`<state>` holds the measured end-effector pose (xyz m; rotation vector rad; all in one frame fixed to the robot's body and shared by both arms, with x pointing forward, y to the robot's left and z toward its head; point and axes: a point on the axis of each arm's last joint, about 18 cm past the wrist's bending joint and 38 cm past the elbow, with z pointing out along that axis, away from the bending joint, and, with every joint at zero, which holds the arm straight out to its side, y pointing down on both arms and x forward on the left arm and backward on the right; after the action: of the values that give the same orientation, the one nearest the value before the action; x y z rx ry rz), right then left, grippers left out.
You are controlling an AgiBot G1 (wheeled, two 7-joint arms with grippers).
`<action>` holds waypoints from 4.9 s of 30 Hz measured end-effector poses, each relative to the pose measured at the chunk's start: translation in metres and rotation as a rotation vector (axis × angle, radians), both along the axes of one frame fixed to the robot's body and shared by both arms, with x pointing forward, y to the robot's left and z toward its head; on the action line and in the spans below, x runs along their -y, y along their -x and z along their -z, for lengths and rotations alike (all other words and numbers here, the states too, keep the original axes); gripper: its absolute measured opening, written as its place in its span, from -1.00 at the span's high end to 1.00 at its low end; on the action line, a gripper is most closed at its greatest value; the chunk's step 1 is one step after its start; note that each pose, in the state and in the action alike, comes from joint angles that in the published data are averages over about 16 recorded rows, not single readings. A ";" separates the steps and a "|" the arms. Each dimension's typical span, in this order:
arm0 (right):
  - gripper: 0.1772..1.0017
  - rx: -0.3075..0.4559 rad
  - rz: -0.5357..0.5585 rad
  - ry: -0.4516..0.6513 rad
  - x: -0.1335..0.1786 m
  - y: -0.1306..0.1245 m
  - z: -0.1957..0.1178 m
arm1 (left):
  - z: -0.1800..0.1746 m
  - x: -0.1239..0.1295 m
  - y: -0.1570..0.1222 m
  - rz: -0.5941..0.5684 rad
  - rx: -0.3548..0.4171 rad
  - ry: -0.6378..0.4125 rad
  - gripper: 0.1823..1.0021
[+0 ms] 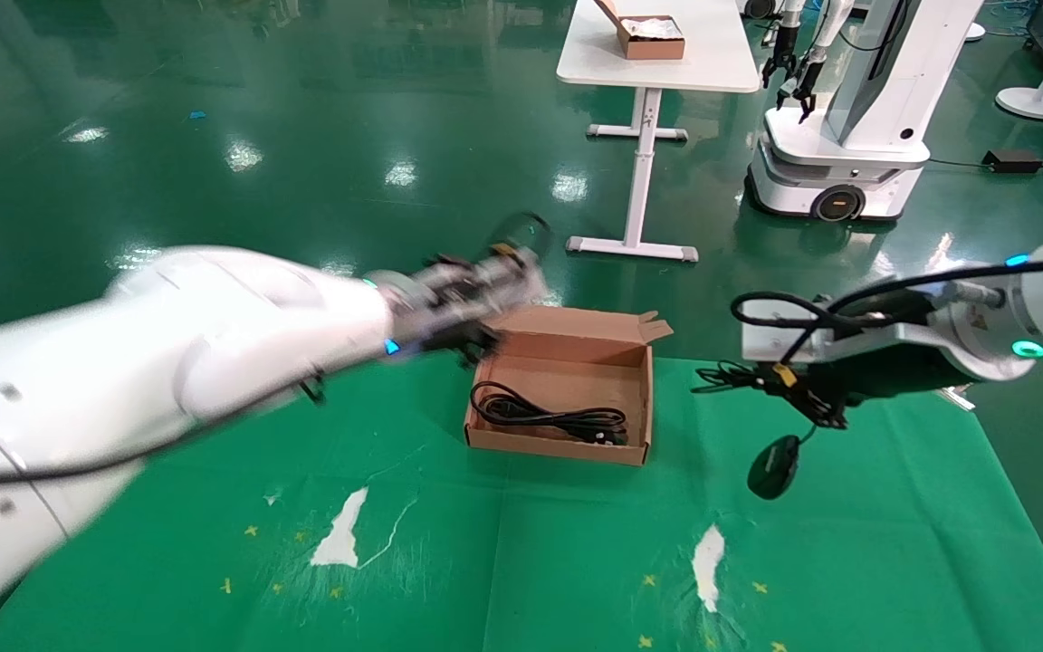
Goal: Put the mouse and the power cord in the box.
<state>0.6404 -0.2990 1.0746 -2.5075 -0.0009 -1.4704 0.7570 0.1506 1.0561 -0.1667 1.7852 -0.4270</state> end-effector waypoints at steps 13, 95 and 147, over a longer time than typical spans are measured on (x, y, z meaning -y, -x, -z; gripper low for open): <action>0.91 0.118 -0.177 0.124 -0.073 -0.039 -0.033 | -0.027 -0.105 -0.011 -0.232 -0.027 0.095 -0.49; -0.92 -0.105 -0.455 -0.609 -0.074 -0.028 0.118 | -0.015 -0.115 -0.011 -0.201 -0.072 0.126 -1.00; -1.00 -0.286 -0.834 -0.922 0.003 0.165 0.083 | 0.080 -0.130 0.205 0.818 -0.447 0.720 -1.00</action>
<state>0.4754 -0.3021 0.9921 -1.5956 -0.2306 -0.5518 0.5516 0.2810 0.9765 -0.0169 2.0052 -1.7296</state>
